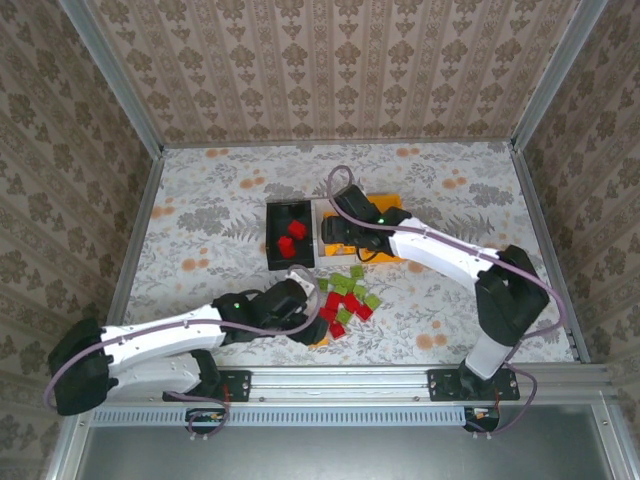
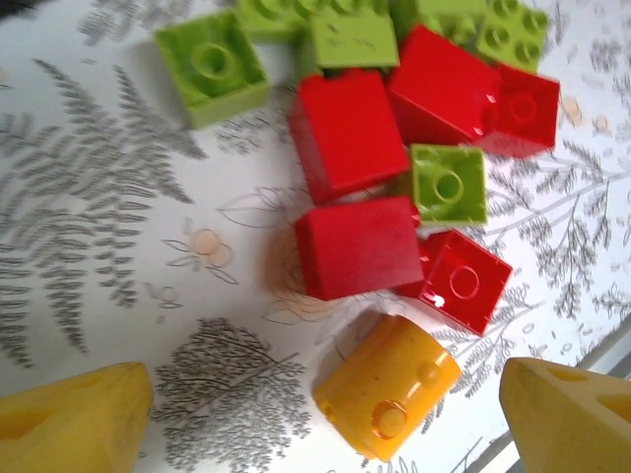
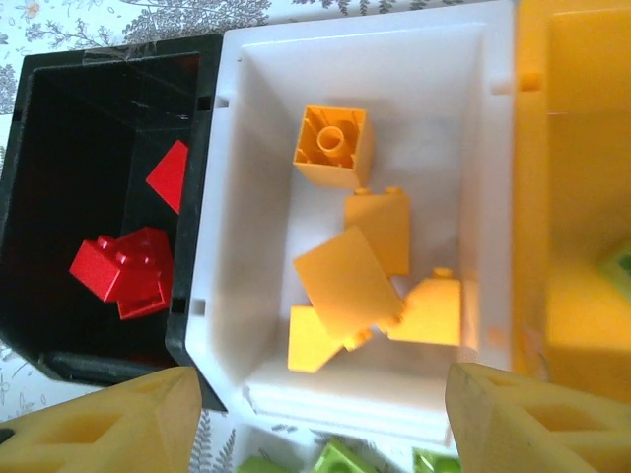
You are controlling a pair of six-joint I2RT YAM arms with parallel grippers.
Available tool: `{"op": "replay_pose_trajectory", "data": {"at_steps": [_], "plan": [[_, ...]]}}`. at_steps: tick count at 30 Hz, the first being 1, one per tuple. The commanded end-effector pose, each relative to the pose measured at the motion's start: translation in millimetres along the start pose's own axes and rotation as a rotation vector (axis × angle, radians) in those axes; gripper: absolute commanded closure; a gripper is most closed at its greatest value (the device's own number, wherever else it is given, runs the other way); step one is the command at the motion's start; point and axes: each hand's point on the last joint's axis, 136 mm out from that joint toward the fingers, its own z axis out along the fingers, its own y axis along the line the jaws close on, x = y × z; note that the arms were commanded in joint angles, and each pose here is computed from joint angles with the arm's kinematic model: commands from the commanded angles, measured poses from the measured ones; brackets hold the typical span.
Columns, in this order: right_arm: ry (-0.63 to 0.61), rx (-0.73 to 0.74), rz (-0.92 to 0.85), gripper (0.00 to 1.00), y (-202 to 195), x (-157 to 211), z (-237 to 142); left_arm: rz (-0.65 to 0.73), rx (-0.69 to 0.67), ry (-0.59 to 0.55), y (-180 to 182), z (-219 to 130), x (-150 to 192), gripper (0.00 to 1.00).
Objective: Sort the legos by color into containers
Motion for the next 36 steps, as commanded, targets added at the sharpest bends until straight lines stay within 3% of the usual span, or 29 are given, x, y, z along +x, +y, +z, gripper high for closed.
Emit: {"op": "replay_pose_trajectory", "data": {"at_steps": [1,13,20,36], "plan": [[-0.024,-0.004,0.024,0.31,-8.5,3.0,-13.1,0.071,0.034,0.027,-19.2,5.7,1.3,0.08],[-0.059,0.021,0.051,0.3,-32.7,-0.4,-33.2,0.187,-0.06,0.147,-22.2,42.9,28.6,0.17],[-0.077,0.031,0.073,0.3,-45.0,-3.1,-40.9,0.217,-0.084,0.202,-19.8,54.7,41.1,0.33],[-0.093,0.034,0.106,0.3,-53.8,-4.1,-45.1,0.149,-0.094,0.15,-9.2,37.0,42.3,0.54]]}}
